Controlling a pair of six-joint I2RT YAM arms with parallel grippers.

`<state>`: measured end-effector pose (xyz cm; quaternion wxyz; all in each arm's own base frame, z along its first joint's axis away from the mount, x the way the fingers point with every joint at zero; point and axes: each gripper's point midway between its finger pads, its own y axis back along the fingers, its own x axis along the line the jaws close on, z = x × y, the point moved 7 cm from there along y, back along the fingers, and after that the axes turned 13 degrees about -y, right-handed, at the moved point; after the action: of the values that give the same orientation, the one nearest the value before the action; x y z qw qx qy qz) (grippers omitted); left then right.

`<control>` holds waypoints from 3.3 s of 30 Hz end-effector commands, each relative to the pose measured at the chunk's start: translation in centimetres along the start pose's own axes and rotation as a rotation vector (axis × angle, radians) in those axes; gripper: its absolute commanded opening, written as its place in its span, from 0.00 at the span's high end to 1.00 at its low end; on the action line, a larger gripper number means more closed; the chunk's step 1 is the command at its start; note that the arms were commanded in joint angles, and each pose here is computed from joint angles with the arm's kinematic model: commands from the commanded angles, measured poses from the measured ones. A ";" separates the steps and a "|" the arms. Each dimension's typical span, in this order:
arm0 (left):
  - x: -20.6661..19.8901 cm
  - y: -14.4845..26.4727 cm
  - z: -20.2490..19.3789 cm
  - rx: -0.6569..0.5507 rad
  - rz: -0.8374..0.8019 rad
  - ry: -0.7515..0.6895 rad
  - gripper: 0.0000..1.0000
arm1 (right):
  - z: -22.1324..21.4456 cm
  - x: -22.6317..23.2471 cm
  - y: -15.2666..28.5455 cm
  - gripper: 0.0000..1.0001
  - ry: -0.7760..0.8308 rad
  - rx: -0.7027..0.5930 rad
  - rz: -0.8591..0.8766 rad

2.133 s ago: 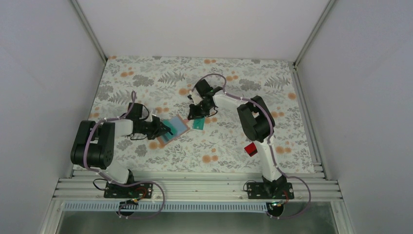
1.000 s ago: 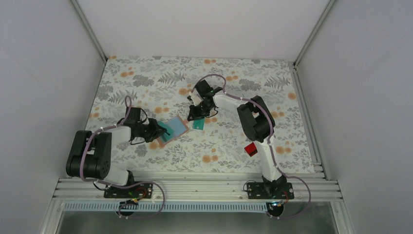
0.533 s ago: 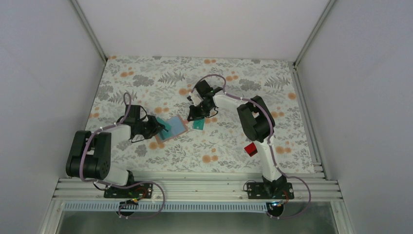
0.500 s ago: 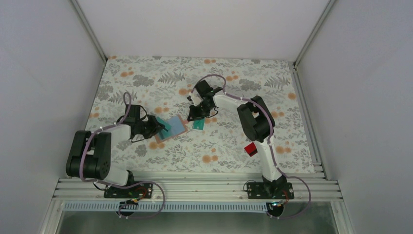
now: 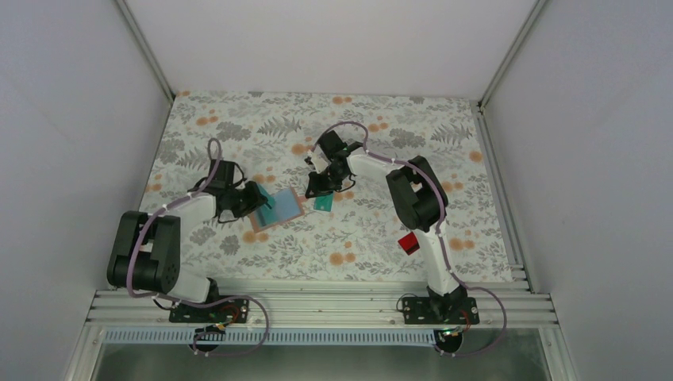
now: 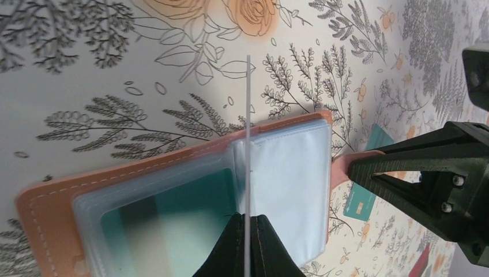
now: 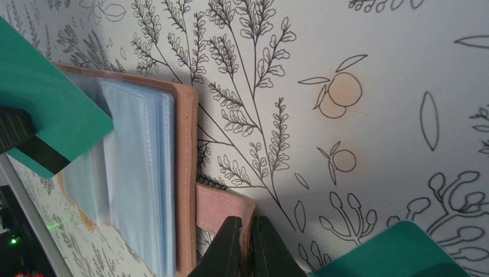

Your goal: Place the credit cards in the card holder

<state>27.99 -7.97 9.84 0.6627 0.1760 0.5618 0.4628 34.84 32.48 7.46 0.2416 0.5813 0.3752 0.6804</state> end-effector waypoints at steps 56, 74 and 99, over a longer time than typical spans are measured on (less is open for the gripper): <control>-0.8 -2.2 -2.8 0.076 -0.251 -0.113 0.98 | -0.2 2.3 5.4 0.51 0.064 -0.043 -0.086; -0.8 -3.0 -2.6 0.119 -0.269 -0.122 0.97 | -1.3 2.3 0.9 0.92 0.023 0.050 0.069; 0.9 -3.9 -4.9 0.333 -0.218 -0.001 0.98 | -2.9 -2.9 -2.1 0.96 -0.067 0.059 -0.121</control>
<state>26.98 -10.81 6.64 0.7120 0.1823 0.6083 0.2997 33.14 32.44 7.31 0.2236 0.6007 0.3765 0.6689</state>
